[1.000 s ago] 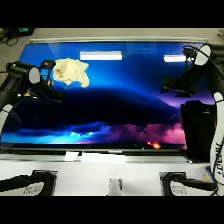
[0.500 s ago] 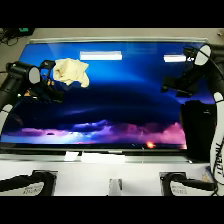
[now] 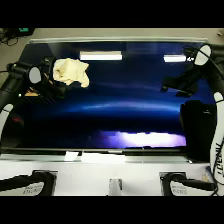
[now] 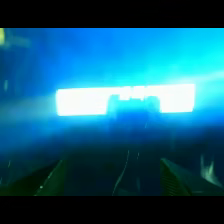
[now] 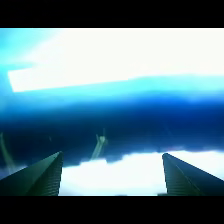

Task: Fold the shirts.

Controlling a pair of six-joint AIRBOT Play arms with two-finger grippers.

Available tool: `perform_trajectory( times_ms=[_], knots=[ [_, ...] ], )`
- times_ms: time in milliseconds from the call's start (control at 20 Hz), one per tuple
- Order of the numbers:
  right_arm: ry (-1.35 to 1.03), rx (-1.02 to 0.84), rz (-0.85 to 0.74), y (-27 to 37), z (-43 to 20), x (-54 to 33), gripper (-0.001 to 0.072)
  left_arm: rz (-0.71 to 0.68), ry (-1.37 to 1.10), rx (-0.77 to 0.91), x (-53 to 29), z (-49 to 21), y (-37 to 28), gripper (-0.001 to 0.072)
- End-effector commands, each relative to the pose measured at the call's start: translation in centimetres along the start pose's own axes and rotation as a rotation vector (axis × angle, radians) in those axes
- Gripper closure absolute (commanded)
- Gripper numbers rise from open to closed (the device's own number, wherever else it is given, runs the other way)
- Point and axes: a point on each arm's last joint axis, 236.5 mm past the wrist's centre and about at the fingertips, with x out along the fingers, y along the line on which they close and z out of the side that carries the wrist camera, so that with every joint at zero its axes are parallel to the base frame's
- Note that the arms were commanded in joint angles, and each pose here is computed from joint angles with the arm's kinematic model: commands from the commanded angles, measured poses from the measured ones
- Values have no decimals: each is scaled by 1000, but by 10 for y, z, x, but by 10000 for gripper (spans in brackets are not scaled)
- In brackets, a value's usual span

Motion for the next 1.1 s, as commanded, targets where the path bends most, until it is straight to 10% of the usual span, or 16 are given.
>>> perform_trajectory(
  times_ms=[0,500,1050],
  knots=[
    [65,1,-11,-3,-16,-1,44,-20,-155,-97,9,50,4,-13],
    [62,1,18,5,-13,2,22,-407,-173,-841,131,154,57,-13],
    [18,6,189,45,-3,-2,30,-427,-327,-970,191,183,73,-13]
  ],
)
